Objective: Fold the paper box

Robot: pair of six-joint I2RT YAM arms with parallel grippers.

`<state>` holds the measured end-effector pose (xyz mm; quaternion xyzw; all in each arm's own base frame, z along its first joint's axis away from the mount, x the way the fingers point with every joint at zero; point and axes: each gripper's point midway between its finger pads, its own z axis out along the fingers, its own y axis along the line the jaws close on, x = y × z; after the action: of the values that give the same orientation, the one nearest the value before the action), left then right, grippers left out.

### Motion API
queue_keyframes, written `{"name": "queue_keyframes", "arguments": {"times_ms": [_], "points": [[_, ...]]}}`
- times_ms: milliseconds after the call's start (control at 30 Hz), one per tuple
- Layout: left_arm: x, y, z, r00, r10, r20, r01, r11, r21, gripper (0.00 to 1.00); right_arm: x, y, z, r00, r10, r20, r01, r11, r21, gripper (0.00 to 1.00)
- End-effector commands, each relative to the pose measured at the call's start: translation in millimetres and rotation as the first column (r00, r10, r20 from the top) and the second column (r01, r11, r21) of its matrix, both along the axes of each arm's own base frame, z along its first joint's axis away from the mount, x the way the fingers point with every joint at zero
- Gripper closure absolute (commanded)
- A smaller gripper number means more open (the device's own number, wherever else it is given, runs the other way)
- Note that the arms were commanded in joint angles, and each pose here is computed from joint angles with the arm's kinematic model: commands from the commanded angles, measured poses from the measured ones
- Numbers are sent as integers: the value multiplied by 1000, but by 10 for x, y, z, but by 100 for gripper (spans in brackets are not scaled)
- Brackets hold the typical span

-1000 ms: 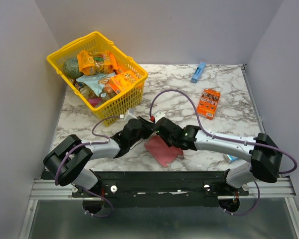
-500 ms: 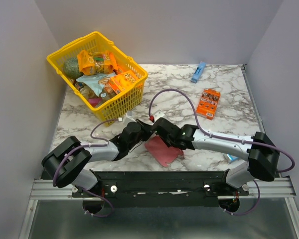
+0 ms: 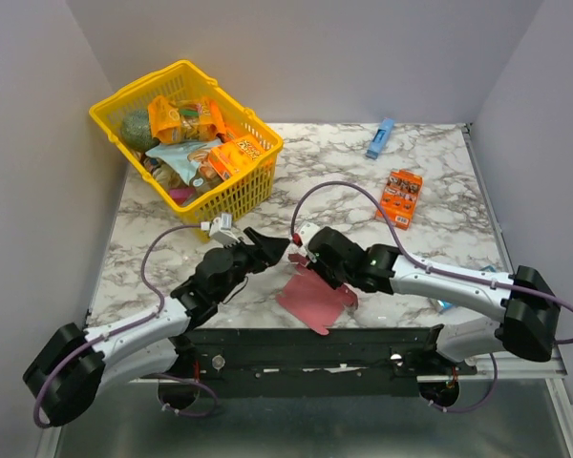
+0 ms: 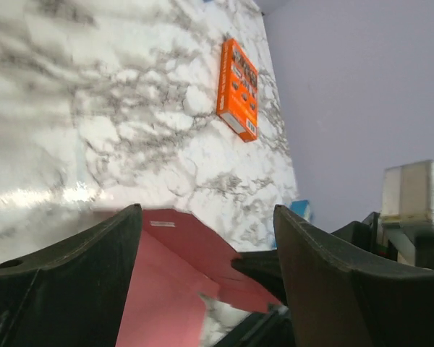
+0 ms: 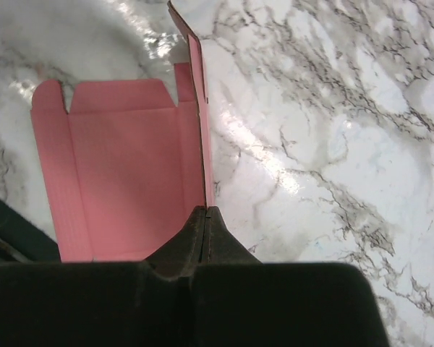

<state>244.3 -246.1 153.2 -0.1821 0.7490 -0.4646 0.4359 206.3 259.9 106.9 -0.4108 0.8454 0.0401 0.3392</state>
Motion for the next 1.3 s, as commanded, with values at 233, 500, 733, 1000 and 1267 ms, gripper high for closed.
{"name": "queue_keyframes", "arguments": {"times_ms": [233, 500, 733, 1000, 1267], "points": [[-455, 40, 42, 731, -554, 398, 233, 751, 618, 14, -460, 291, 213, 930, 356, -92, -338, 926, 167, 99], [-757, -80, -53, 643, -659, 390, 376, 716, 589, 19, -578, 226, 229, 908, 390, -156, -366, 916, 162, 99], [-819, -180, -141, 616, -714, 334, 449, 666, 595, 33, -573, 226, 238, 908, 387, -163, -363, 918, 161, 99], [-779, -167, -159, 630, -703, 331, 432, 671, 603, 39, -581, 234, 208, 905, 385, -182, -360, 920, 157, 99], [-795, -202, -183, 619, -718, 318, 452, 657, 603, 57, -578, 248, 213, 904, 387, -184, -362, 919, 155, 99]]}}
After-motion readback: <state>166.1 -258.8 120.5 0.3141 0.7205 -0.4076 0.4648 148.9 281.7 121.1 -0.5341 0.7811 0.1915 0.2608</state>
